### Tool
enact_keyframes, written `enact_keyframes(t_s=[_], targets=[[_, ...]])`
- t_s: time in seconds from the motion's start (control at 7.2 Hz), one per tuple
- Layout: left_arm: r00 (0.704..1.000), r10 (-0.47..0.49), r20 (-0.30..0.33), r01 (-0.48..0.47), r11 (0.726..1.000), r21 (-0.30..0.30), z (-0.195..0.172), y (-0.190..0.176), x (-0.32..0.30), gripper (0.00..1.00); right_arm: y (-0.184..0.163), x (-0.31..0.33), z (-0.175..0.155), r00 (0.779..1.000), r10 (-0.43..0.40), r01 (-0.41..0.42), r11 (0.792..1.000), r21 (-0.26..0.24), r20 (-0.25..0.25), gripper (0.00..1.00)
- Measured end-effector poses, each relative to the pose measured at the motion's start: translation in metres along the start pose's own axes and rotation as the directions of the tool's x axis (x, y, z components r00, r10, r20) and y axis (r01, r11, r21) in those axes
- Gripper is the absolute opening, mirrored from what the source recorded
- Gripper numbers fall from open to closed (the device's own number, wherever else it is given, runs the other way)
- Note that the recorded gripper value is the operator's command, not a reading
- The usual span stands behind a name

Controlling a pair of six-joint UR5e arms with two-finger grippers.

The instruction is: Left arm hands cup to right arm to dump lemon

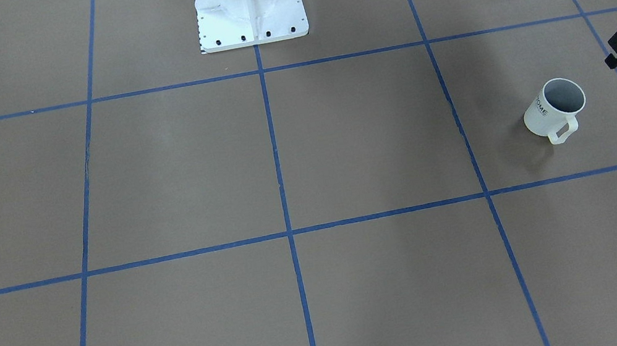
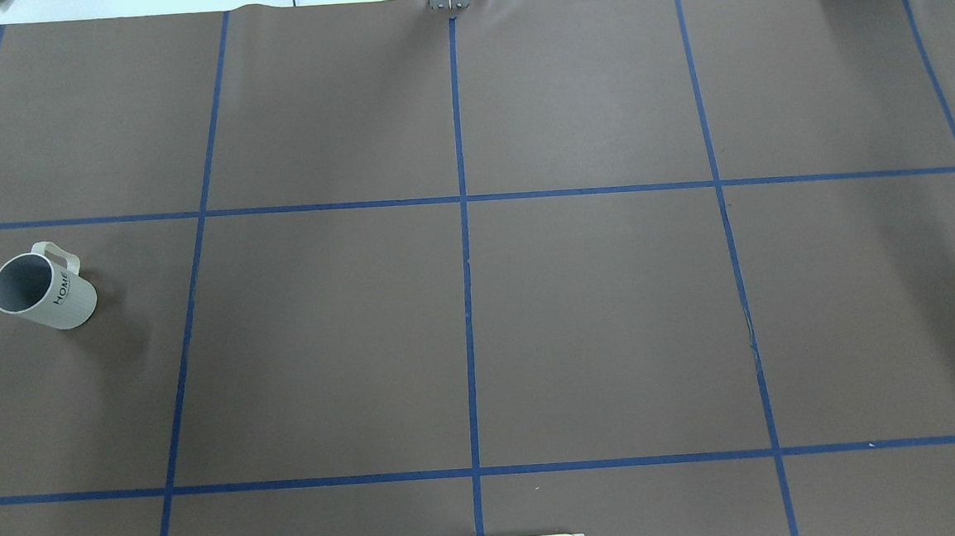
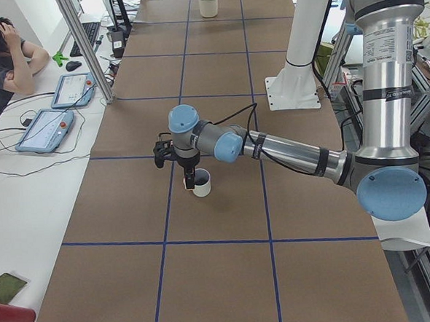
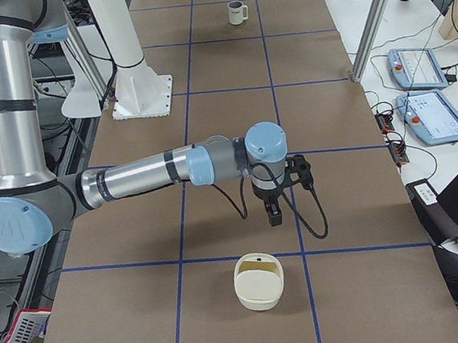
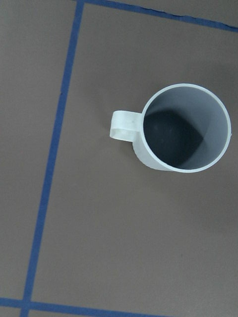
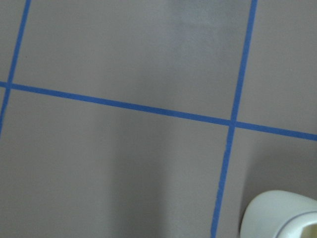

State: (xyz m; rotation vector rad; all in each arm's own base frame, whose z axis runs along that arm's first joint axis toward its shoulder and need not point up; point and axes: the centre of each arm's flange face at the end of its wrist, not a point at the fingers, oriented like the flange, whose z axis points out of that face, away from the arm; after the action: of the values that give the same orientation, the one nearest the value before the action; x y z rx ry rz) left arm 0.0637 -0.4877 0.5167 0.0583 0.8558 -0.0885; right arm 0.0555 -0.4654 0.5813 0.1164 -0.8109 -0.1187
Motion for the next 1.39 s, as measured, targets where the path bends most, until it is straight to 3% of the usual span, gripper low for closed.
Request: enact_keyframes(t_s=[0.28,0.56,0.83,1.39], targets=[[1.0,0.014,0.022,-0.015,0.999,0.03,-0.012,-0.013,-0.053,1.0,0.031,0.029,0.008,0.999,0.043,-0.043,0.999,-0.012,-0.026,1.0],[0.998,0.04,0.042,-0.042,0.999,0.027,-0.011,-0.017,-0.098,1.0,0.039,0.04,0.009,0.999,0.023,-0.022,0.999,0.031,-0.029,1.0],[0.998,0.046,0.052,-0.048,0.998,0.033,-0.004,-0.012,-0.118,1.0,0.044,0.042,0.008,1.0,0.011,-0.01,0.998,0.057,-0.025,1.0],[0.995,0.051,0.084,-0.054,0.998,0.036,0.0,-0.014,-0.124,1.0,0.054,0.044,0.011,1.0,0.029,-0.028,0.998,0.048,-0.004,1.0]])
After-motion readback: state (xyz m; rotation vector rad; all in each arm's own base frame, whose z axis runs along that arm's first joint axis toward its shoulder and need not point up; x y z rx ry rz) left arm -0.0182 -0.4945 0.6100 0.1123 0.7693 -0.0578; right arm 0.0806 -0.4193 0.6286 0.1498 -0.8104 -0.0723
